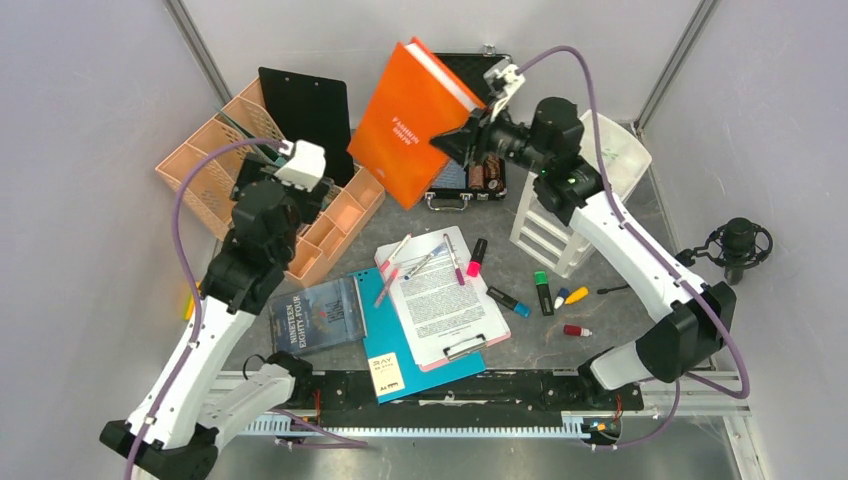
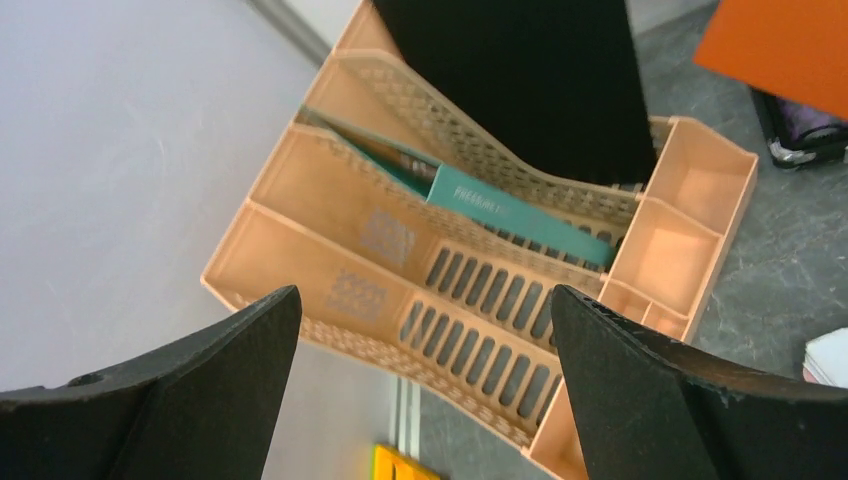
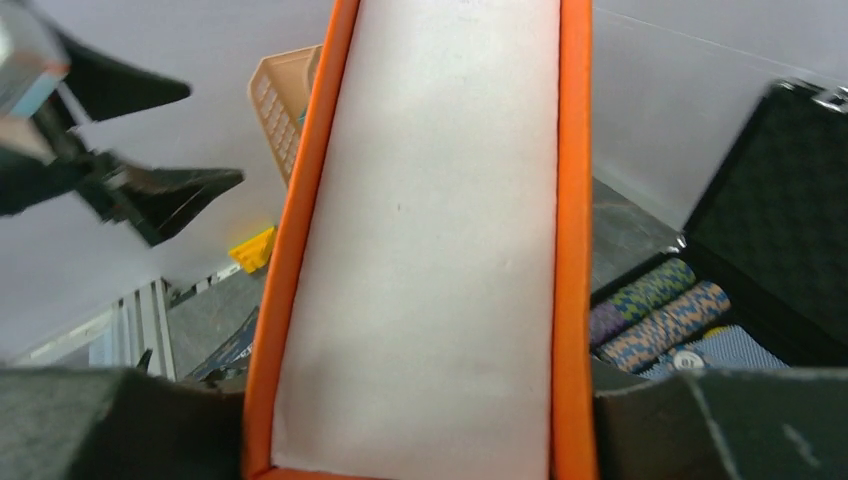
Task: Organize the desk
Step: Pick up the book from the center of the board, then move the storage box to the center of the board.
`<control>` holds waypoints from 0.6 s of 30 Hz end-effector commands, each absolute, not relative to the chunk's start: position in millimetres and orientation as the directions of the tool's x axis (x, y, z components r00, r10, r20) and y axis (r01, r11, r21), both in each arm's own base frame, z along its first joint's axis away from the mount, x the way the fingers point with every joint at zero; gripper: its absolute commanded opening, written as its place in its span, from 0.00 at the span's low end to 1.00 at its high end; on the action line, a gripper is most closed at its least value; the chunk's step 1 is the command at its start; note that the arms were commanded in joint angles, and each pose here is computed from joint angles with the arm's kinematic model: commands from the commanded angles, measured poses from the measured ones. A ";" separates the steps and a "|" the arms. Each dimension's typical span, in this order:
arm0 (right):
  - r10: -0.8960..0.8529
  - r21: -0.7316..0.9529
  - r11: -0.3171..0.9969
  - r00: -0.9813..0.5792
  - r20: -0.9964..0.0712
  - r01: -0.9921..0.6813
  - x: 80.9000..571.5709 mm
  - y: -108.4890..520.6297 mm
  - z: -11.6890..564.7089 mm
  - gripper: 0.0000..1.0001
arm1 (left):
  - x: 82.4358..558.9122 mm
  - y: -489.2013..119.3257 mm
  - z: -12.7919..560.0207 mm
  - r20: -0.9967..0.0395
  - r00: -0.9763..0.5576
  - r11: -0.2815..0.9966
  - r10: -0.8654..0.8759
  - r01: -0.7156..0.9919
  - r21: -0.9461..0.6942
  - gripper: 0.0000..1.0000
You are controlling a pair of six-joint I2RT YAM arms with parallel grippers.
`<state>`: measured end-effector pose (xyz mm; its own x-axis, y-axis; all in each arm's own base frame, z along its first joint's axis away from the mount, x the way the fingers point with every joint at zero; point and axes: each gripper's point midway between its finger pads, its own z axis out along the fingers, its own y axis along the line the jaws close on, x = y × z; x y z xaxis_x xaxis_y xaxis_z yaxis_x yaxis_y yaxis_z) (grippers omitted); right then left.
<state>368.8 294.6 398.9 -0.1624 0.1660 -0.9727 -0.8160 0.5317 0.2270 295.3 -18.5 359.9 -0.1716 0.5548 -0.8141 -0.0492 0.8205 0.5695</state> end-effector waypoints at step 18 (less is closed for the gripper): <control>-0.105 -0.119 0.254 0.095 -0.990 -0.960 265.5 462.2 405.8 0.00 | 297.8 159.3 377.8 -0.949 -0.315 0.886 0.002 -0.439 0.148 1.00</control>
